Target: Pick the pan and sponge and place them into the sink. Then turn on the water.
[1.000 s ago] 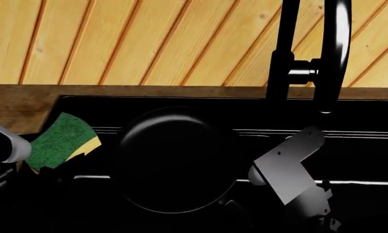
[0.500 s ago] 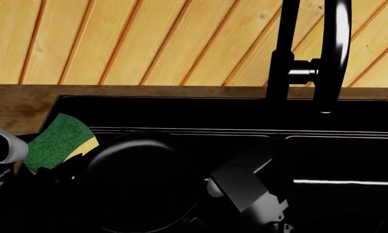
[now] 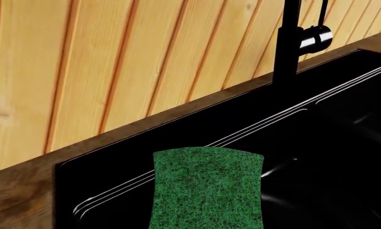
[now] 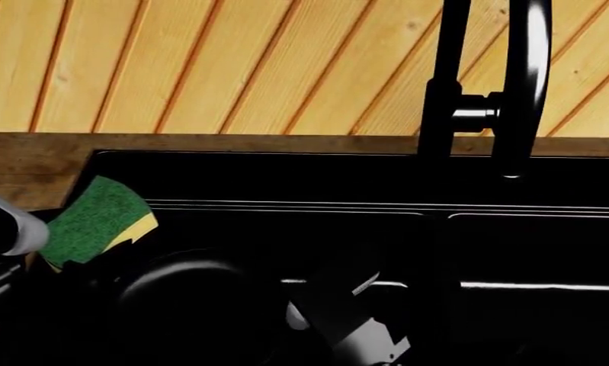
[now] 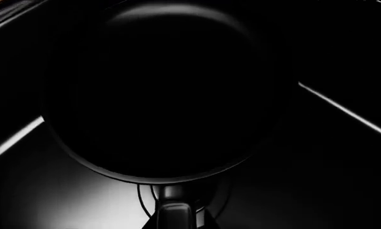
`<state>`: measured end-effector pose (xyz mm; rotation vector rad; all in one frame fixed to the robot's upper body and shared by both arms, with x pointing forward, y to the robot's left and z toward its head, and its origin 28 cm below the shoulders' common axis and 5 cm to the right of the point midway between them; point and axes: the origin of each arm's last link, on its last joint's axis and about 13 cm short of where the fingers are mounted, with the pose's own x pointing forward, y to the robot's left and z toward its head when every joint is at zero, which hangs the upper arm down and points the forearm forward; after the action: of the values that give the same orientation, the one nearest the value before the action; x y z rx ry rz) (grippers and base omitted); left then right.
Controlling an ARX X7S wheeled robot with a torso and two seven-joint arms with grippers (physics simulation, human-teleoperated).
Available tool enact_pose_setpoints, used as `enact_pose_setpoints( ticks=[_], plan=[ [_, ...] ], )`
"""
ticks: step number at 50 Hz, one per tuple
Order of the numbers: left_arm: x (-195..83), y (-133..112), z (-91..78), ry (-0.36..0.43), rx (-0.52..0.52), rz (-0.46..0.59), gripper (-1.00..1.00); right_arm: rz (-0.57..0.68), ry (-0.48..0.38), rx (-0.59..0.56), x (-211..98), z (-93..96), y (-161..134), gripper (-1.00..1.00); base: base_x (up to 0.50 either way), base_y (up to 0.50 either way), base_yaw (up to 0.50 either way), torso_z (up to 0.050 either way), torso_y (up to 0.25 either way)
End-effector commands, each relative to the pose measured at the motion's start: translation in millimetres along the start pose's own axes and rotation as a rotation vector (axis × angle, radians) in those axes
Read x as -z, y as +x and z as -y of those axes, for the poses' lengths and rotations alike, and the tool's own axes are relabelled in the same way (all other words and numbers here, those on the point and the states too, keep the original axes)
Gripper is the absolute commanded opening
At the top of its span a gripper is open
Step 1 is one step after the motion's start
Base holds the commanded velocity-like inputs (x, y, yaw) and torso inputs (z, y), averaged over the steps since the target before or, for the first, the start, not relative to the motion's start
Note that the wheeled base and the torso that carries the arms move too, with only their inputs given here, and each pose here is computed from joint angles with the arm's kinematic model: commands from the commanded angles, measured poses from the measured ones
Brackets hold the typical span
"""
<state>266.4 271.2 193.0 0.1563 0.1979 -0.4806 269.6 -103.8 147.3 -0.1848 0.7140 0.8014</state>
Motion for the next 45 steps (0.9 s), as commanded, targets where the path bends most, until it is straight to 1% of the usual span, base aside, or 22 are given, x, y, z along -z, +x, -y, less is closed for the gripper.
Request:
enact_pose_setpoints(
  ticks=[1, 2, 4, 5, 11, 13, 17, 21, 26, 27, 28, 29, 32, 33, 37, 41, 45],
  plan=[
    [0, 5, 3.3, -0.011, -0.003, 0.003, -1.0, 0.003, 0.012, -0.023, -4, 1.1, 7, -1.0, 0.0, 0.0, 0.0, 0.0, 0.0],
    [0, 5, 4.0, -0.011, -0.002, 0.004, -1.0, -0.004, 0.011, -0.03, -3, 0.8, 9, -1.0, 0.0, 0.0, 0.0, 0.0, 0.01],
    [1, -2, -3.0, -0.012, -0.003, 0.004, -1.0, -0.008, 0.012, -0.032, -2, 1.2, 13, -1.0, 0.0, 0.0, 0.0, 0.005, 0.0],
    [1, -3, -3.7, -0.013, -0.003, 0.004, -1.0, -0.008, 0.015, -0.034, -2, 1.5, 14, -1.0, 0.0, 0.0, 0.0, 0.0, 0.0],
    [2, -4, -4.3, -0.016, -0.003, 0.004, -1.0, -0.021, 0.027, -0.045, 0, 3.7, 23, -1.0, 0.0, 0.0, 0.0, 0.0, 0.002],
    [2, 0, -0.5, -0.018, -0.001, 0.003, -1.0, -0.026, 0.032, -0.048, 3, 5.1, 27, -1.0, 0.0, 0.0, 0.0, 0.0, 0.0],
    [5, -4, -5.4, -0.019, -0.001, -0.002, -1.0, -0.028, 0.037, -0.055, 4, 8.4, 34, -1.0, 0.0, 0.0, 0.0, 0.0, 0.0],
    [4, -6, -6.7, -0.017, -0.004, -0.002, -1.0, -0.035, 0.036, -0.07, 6, 10.1, 42, -1.0, 0.0, 0.0, 0.0, 0.002, 0.003],
    [4, -4, -6.6, -0.016, -0.004, -0.007, -1.0, -0.055, 0.047, -0.089, 13, 10.3, 54, -1.0, 0.0, 0.0, 0.0, 0.0, 0.002],
    [2, -3, -5.5, -0.016, -0.004, -0.004, -1.0, -0.059, 0.049, -0.091, 14, 10.9, 56, -1.0, 0.0, 0.0, 0.0, 0.0, 0.0],
    [1, 2, 0.3, -0.016, -0.003, -0.003, -1.0, -0.06, 0.051, -0.092, 15, 11.2, 57, -1.0, 0.0, 0.0, 0.0, 0.0, 0.0],
    [2, -3, -3.4, -0.013, -0.002, -0.001, -1.0, -0.062, 0.052, -0.093, 15, 11.8, 59, -1.0, 0.0, 0.0, 0.0, 0.0, 0.0],
    [4, -5, -6.4, -0.016, -0.003, -0.005, -1.0, -0.064, 0.058, -0.098, 17, 13.3, 64, -1.0, 0.0, 0.0, 0.0, 0.0, 0.0],
    [5, -2, -3.7, -0.016, -0.004, -0.007, -1.0, -0.067, 0.06, -0.097, 17, 14.3, 65, -1.0, 0.0, 0.0, 0.0, 0.0, 0.01],
    [4, -2, -3.4, -0.017, -0.003, -0.007, -1.0, -0.069, 0.061, -0.1, 17, 16.8, 70, -1.0, 0.0, 0.0, 0.0, 0.0, 0.0],
    [6, -2, -5.9, -0.02, -0.004, -0.008, -1.0, -0.082, 0.06, -0.115, 19, 15.5, 73, -1.0, 0.0, 0.0, 0.0, 0.0, 0.0],
    [6, 1, -2.5, -0.021, -0.004, -0.009, -1.0, -0.082, 0.067, -0.113, 20, 15.3, 73, -1.0, 0.0, 0.0, 0.0, 0.0, 0.0]
  ],
)
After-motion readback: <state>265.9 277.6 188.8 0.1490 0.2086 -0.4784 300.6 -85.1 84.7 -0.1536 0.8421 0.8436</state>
